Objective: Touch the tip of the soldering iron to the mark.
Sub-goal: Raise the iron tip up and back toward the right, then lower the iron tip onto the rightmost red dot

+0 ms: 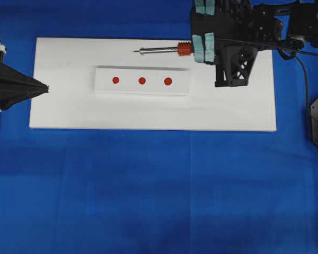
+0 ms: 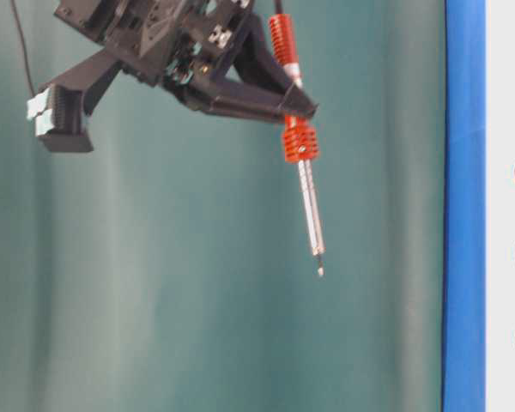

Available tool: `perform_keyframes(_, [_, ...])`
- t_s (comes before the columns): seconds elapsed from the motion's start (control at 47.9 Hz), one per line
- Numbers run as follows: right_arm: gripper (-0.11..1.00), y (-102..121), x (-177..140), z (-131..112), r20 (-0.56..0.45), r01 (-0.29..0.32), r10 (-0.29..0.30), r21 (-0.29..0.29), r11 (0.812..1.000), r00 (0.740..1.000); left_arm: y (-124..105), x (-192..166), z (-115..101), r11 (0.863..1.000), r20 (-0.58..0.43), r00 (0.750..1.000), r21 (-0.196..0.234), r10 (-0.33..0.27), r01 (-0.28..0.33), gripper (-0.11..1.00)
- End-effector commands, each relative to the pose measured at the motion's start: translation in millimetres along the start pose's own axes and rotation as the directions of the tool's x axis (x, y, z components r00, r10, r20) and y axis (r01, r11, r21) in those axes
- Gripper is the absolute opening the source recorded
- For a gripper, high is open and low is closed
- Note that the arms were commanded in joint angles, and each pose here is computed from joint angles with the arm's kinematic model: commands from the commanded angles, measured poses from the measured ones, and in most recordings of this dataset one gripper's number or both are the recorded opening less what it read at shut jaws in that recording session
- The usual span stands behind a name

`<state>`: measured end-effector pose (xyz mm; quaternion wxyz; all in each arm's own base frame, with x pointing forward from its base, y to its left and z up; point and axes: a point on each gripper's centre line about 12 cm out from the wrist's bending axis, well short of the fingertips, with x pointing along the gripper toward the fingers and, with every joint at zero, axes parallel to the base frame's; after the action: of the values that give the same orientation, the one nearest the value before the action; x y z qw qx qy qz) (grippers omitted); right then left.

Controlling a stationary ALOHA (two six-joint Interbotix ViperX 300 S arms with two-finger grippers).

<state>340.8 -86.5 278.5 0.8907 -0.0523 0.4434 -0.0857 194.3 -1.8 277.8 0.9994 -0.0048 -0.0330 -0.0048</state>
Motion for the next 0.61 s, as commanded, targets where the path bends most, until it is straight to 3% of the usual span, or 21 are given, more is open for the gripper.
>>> perform_keyframes(0.0, [0.06, -2, -18, 0, 0.045, 0.011, -0.011, 0.007, 1.000, 0.999, 0, 2, 4, 1.000, 0.014, 1.000, 0.000, 0.001, -0.001, 0.00])
perform_keyframes(0.334, [0.06, 1, -44, -40, 0.012, 0.014, -0.015, 0.076, 0.997, 1.000, 0, 2, 4, 1.000, 0.014, 1.000, 0.001, -0.001, 0.001, 0.00])
perform_keyframes(0.585, [0.06, 2, -56, -50, 0.028, 0.017, -0.020, 0.102, 0.995, 0.999, 0, 2, 4, 1.000, 0.014, 1.000, -0.008, 0.001, -0.001, 0.00])
